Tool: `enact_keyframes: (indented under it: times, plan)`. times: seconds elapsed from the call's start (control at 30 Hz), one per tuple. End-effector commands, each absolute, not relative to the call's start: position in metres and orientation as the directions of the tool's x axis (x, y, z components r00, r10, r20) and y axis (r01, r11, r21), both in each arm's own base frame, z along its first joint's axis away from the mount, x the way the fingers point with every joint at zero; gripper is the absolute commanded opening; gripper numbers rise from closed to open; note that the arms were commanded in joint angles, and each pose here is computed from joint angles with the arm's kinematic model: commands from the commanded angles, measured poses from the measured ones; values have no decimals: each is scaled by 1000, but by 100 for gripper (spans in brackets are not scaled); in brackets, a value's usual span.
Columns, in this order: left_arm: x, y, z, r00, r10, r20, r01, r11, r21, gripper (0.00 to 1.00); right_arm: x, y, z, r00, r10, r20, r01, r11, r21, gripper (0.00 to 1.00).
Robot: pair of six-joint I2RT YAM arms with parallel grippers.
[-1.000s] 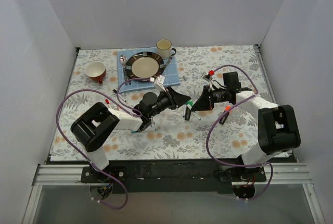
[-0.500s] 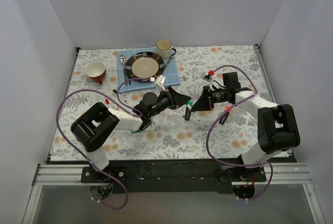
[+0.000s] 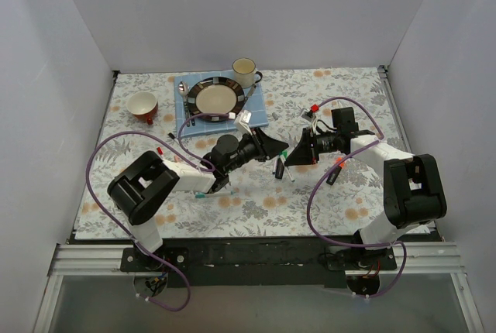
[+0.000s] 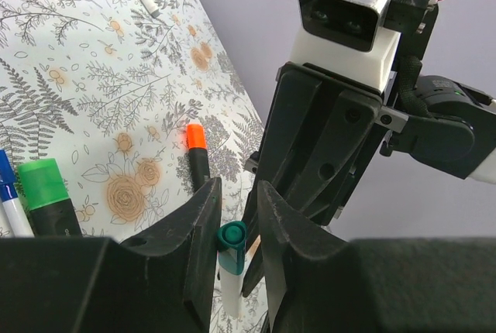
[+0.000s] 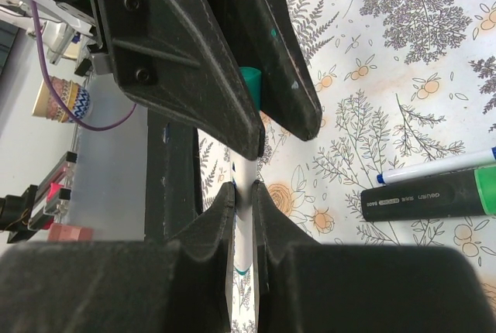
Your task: Open the pen caps
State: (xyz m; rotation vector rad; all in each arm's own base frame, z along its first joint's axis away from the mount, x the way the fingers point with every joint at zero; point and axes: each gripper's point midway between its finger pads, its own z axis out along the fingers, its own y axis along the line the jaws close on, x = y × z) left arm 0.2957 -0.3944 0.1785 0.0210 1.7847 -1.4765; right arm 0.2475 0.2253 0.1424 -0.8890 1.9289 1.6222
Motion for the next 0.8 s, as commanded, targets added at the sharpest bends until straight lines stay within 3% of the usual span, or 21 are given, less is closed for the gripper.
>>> enact_keyframes:
  times: [0.0,0.27,0.37,0.4,0.5,0.6,0.7,0.77]
  plan:
    - [291,-405,184,-677,-432,-595,509,309,-804,25,251,224,148,-663,-165,-730,-747,73,661,1]
    - [292,-402,178,-672,-428,-604,504,334,-797,23,252,222,150,-659,-160,-735,-750,75,657,1]
    - [293,-401,181,-665,-436,-607,507,334,-795,17,251,222,149,-663,-160,-732,-747,76,660,1]
    - [293,-401,183,-662,-439,-607,509,332,-794,9,251,222,149,-664,-160,-731,-746,76,661,1]
    - [295,-401,185,-658,-450,-603,504,332,-798,0,251,222,147,-666,-161,-728,-744,81,663,15]
    - [295,-399,189,-657,-470,-590,498,318,-807,0,250,223,147,-671,-162,-723,-739,75,669,49]
    - [293,-402,190,-657,-482,-579,498,300,-814,0,249,223,146,-680,-162,-715,-731,69,679,65]
    - [291,-407,192,-659,-481,-578,505,287,-814,0,249,224,146,-686,-164,-709,-725,72,685,68]
